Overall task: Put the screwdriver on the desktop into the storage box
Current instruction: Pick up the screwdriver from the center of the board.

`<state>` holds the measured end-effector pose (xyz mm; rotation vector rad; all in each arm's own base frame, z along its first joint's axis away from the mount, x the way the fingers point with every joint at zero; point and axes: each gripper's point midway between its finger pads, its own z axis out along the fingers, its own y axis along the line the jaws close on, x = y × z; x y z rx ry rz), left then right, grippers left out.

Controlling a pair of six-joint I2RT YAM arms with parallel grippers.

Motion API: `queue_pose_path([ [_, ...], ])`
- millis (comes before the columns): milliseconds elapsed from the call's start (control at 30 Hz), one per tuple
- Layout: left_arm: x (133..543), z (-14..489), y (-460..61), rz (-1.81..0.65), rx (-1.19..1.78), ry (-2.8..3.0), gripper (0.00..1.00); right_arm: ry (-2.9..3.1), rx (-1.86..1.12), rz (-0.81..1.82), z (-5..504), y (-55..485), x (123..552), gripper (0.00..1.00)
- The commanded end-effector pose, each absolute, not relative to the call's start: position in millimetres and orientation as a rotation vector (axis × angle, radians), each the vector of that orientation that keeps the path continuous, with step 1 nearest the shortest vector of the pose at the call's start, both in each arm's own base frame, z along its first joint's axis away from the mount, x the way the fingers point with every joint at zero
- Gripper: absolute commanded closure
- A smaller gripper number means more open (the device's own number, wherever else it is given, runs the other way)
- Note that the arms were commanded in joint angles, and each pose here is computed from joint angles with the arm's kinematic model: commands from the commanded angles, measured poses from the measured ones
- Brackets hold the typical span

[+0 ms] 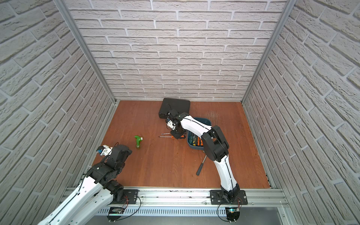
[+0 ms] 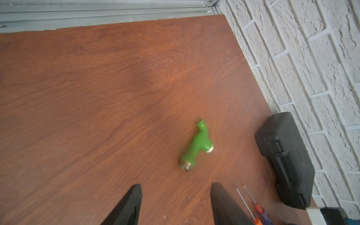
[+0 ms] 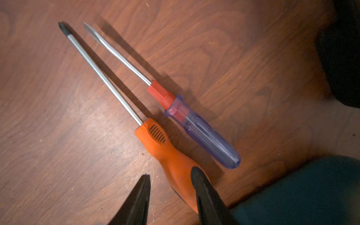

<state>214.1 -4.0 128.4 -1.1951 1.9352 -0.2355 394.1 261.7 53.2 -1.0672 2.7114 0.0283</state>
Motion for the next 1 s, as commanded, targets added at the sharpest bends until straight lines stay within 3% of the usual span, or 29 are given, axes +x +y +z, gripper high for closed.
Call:
queue_pose_path([
  [0, 216.2, 123.5, -5.7, -0.240, -1.218, 1.940, 0.39, 2.730, -1.010, -0.014, 51.7, 256.0, 397.7, 0.57],
  [633, 219.8, 112.9, -13.7, -0.248, -1.239, 1.984, 0.38, 2.785, -1.036, 0.107, 42.4, 272.2, 360.0, 0.58],
  [967, 219.8, 113.3, -14.7, -0.249, -1.239, 1.992, 0.39, 2.765, -1.011, 0.025, 37.2, 278.1, 370.3, 0.60],
])
